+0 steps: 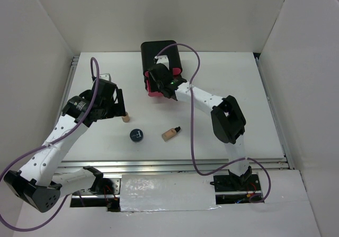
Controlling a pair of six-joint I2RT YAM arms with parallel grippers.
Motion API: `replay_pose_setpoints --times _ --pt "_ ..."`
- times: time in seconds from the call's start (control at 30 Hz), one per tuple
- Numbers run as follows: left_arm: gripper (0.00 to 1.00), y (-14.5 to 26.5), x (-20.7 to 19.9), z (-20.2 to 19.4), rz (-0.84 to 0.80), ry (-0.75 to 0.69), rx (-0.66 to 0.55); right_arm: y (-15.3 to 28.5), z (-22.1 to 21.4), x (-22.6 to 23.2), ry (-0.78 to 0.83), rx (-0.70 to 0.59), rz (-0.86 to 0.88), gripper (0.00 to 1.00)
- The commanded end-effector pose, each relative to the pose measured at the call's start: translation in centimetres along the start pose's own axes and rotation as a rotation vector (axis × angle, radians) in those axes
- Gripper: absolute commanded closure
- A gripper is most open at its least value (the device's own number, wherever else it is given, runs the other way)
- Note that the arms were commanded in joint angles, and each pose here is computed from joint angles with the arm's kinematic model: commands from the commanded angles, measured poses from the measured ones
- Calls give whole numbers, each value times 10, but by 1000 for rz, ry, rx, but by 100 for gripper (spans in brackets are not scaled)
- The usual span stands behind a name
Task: Organize the makeup
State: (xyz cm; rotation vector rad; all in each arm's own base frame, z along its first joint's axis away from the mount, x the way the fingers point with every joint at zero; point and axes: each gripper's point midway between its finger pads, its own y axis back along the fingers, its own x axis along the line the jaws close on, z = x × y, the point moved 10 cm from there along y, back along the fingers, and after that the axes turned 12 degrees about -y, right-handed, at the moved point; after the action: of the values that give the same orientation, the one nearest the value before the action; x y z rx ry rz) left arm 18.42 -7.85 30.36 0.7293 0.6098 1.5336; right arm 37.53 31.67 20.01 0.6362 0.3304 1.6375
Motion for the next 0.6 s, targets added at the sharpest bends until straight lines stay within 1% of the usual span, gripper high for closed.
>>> replay_pose_setpoints --times 0.0,0.03,0.07,0.13,0.17,0.4,0.5,0.53,0.57 --pt "1 4 1 3 -17 -6 -30 3 10 11 -18 -38 16 41" --pt "1 4 1 2 -18 -8 -29 2 10 10 -19 -36 13 38" --pt "1 4 1 2 -18 -9 -29 1 9 10 -19 -36 9 30" --pt "1 3 1 2 -18 -8 -30 2 8 10 -19 -35 4 17" --pt "1 3 1 2 -18 -9 -29 2 9 10 -19 -36 3 13" --pt "1 2 0 0 -24 -5 -18 8 18 12 -34 -60 12 9" --pt "1 2 -1 1 -25 0 -20 20 31 14 -56 -76 23 9" --pt "1 2 -1 0 -21 -1 -17 34 42 16 -75 -102 48 9" --pt "1 2 -1 1 -19 3 -16 41 43 18 -77 -100 78 9"
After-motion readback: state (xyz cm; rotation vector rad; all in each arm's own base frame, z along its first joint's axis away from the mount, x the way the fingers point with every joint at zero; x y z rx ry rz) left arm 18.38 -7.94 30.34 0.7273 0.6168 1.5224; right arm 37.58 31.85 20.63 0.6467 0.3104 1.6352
